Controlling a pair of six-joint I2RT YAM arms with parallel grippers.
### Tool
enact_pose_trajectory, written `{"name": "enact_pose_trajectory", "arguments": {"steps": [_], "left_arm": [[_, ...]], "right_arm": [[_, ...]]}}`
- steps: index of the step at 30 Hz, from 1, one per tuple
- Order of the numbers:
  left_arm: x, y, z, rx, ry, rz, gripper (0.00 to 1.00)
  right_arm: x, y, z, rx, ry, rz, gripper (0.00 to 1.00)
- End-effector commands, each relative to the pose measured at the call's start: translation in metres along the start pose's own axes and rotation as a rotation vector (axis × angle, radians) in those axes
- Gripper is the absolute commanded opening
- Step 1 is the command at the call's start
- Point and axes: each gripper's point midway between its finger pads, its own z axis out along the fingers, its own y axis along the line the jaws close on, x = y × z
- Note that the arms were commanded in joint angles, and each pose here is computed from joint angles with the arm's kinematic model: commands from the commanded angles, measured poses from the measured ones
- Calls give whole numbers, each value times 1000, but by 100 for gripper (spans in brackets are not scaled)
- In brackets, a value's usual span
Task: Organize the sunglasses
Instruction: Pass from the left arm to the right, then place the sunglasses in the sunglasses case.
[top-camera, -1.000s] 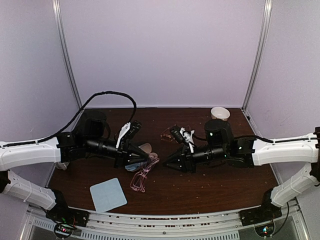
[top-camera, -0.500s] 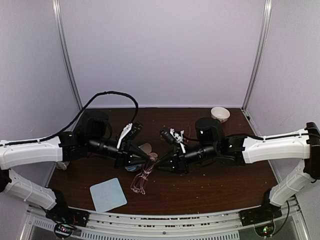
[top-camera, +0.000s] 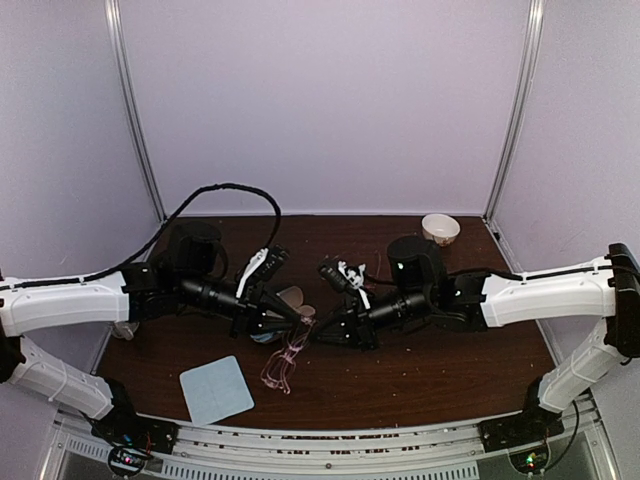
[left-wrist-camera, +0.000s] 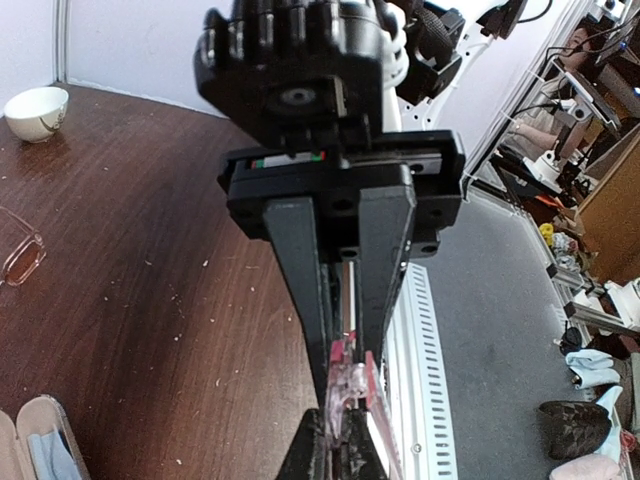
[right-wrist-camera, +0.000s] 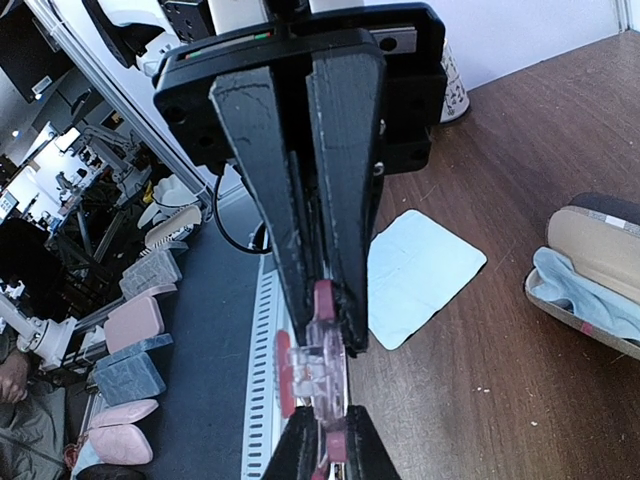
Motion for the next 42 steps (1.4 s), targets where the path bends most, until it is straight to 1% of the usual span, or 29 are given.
{"name": "enact_pose_trajectory", "arguments": {"steps": [1, 2, 5, 8, 9, 12, 18, 23, 26, 30, 36, 39, 42], "left_arm": [[-22, -2, 4, 17, -49, 66, 0], [-21, -1, 5, 17, -46, 63, 0], [-21, 0, 5, 8, -42, 60, 20], [-19, 3, 4, -14, -33, 62, 35], [-18, 4, 3, -27, -29, 64, 38], [-14, 9, -1, -71, -13, 67, 42], [-7, 16, -8, -142, 9, 58, 44], [3, 30, -20, -266, 18, 42, 45], [7, 43, -33, -384, 12, 23, 49], [6, 65, -63, -598, -11, -11, 56], [13, 84, -108, -856, -20, -48, 65], [22, 90, -125, -946, -13, -65, 67], [31, 94, -136, -1010, -18, -88, 72]], "right_arm": [[-21, 20, -2, -75, -74, -42, 0], [-21, 20, -2, -74, -75, -41, 0], [-19, 17, -2, -63, -72, -34, 0], [-17, 15, -4, -46, -74, -23, 0], [-17, 15, -5, -41, -78, -22, 0], [-15, 13, -8, -24, -86, -18, 0], [-13, 1, -17, 52, -97, -6, 0], [-12, -6, -26, 90, -109, 2, 0], [-8, -17, -30, 153, -104, 18, 0], [-9, -36, -31, 240, -120, 73, 0], [-19, -54, -19, 274, -167, 180, 0], [-28, -60, -12, 281, -178, 204, 0], [-37, -66, -5, 291, -181, 226, 0]]}}
